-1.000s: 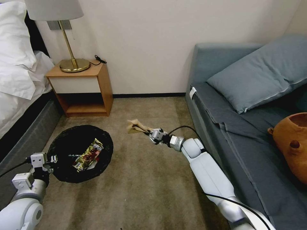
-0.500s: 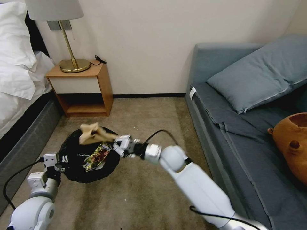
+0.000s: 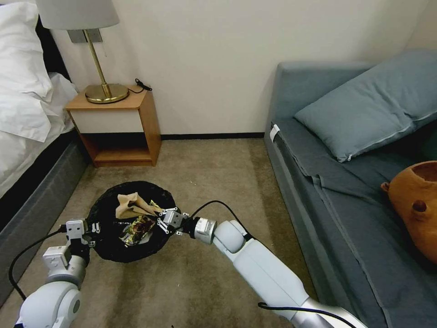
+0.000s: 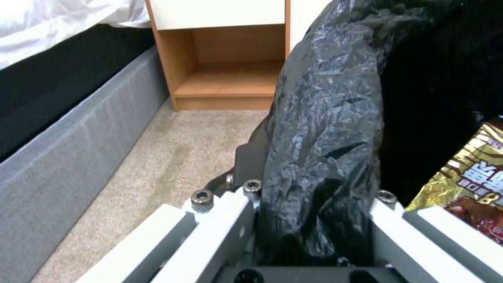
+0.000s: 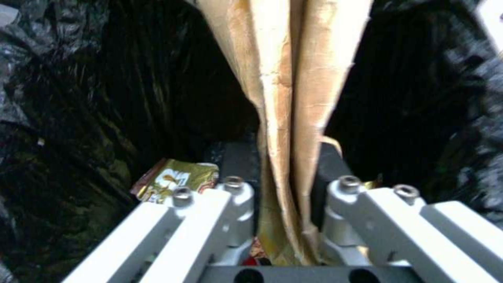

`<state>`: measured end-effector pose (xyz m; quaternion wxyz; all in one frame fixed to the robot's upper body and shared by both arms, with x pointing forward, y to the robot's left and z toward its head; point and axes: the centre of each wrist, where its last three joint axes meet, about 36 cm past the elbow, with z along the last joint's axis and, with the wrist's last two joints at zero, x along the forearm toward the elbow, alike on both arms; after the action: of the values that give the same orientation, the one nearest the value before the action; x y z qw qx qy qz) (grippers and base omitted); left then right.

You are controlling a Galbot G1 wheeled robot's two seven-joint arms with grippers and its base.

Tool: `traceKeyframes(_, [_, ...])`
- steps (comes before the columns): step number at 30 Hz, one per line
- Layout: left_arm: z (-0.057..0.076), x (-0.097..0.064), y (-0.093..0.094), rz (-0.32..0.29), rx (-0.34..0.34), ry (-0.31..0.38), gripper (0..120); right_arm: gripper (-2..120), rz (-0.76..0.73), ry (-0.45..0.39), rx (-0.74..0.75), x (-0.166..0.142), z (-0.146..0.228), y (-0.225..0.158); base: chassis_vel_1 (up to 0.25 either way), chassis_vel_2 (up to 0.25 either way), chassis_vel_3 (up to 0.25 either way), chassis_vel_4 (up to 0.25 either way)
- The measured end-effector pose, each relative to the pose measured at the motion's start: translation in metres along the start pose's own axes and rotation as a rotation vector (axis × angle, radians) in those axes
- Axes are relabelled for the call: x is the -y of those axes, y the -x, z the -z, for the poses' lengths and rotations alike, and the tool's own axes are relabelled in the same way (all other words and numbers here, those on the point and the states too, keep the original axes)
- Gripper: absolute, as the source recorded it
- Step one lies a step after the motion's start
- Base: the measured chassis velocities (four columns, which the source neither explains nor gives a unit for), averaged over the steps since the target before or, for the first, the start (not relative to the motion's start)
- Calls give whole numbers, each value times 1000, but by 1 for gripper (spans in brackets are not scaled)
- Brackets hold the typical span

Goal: Pick up the trash bin, then pick up the garbage on the floor and place it into the trash bin.

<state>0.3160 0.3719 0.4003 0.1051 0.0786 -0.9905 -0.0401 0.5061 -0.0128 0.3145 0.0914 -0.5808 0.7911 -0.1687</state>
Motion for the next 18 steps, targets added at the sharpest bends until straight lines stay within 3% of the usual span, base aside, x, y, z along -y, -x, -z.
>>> traceKeyframes(6, [0,0,0,0,0,0,3,31,4,-6,-3,-3,0,0,0,0,0,0])
traceKeyframes(8, [-1,-1,0,3,-3,-1,3,43,7,-15,-1,-3,6,1,0,0,0,0])
traceKeyframes(18, [-8,-1,0,12,-19,-7,3,76,21,-56,16,-3,21,-1,0,0,0,0])
